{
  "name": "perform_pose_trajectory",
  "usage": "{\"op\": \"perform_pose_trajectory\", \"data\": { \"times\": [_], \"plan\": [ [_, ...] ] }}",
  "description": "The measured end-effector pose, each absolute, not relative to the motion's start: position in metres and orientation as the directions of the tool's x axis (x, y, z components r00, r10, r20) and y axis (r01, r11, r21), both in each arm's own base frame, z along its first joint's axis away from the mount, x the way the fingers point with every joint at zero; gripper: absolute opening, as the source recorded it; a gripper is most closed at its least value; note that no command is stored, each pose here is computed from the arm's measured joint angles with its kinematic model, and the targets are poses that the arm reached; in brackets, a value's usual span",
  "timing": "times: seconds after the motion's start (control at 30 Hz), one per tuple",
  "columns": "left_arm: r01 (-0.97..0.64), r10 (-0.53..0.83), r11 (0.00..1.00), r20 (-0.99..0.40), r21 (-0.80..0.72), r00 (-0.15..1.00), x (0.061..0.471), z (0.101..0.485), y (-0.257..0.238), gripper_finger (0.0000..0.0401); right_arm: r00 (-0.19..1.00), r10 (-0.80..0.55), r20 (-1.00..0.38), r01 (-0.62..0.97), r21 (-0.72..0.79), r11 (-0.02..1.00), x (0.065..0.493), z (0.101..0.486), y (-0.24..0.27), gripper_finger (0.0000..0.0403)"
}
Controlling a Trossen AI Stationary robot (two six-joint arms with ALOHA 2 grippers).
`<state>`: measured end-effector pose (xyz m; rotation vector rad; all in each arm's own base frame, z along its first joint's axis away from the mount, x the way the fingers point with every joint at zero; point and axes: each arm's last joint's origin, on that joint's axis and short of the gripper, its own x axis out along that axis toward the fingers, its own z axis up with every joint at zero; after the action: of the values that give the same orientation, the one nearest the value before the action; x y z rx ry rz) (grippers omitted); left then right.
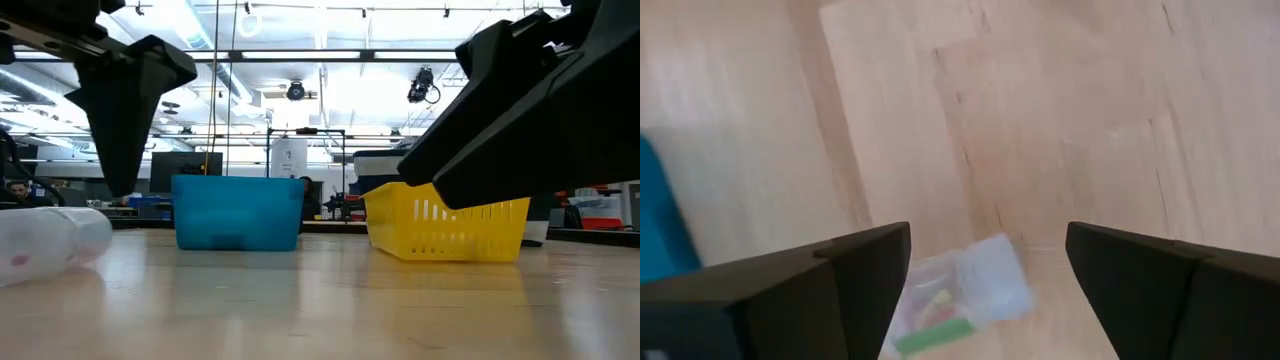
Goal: Pick & place medical supplies in basket/bin
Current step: Put the transparent pill bottle into the blue bin
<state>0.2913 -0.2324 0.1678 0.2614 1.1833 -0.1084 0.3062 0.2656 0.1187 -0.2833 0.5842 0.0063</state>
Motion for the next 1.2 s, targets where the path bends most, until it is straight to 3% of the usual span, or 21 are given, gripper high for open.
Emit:
{"op": "perform_pose_trajectory", "data": {
  "times": [0.33,0.6,0.93,1.2],
  "plan": [
    [0.453,0.112,0.855,-0.942,0.254,0.317,0.275,0.166,-0.237,0.0277,0.835,-0.073,-0.546,-0.079,-0.249,0.965,0.306,0.119,0.266,0.019],
    [0.358,0.077,0.908,-0.926,0.218,0.37,0.287,0.16,-0.232,0.0278,0.832,-0.075,-0.549,-0.078,-0.251,0.965,0.306,0.118,0.265,0.0189],
    [0.282,-0.033,0.958,-0.95,0.058,0.31,0.281,0.138,-0.226,0.0275,0.829,-0.077,-0.554,-0.08,-0.254,0.964,0.305,0.118,0.265,0.0189],
    [0.211,-0.028,0.977,-0.957,0.036,0.29,0.279,0.133,-0.223,0.023,0.828,-0.078,-0.555,-0.081,-0.256,0.963,0.305,0.118,0.265,0.0189]
  ]
}}
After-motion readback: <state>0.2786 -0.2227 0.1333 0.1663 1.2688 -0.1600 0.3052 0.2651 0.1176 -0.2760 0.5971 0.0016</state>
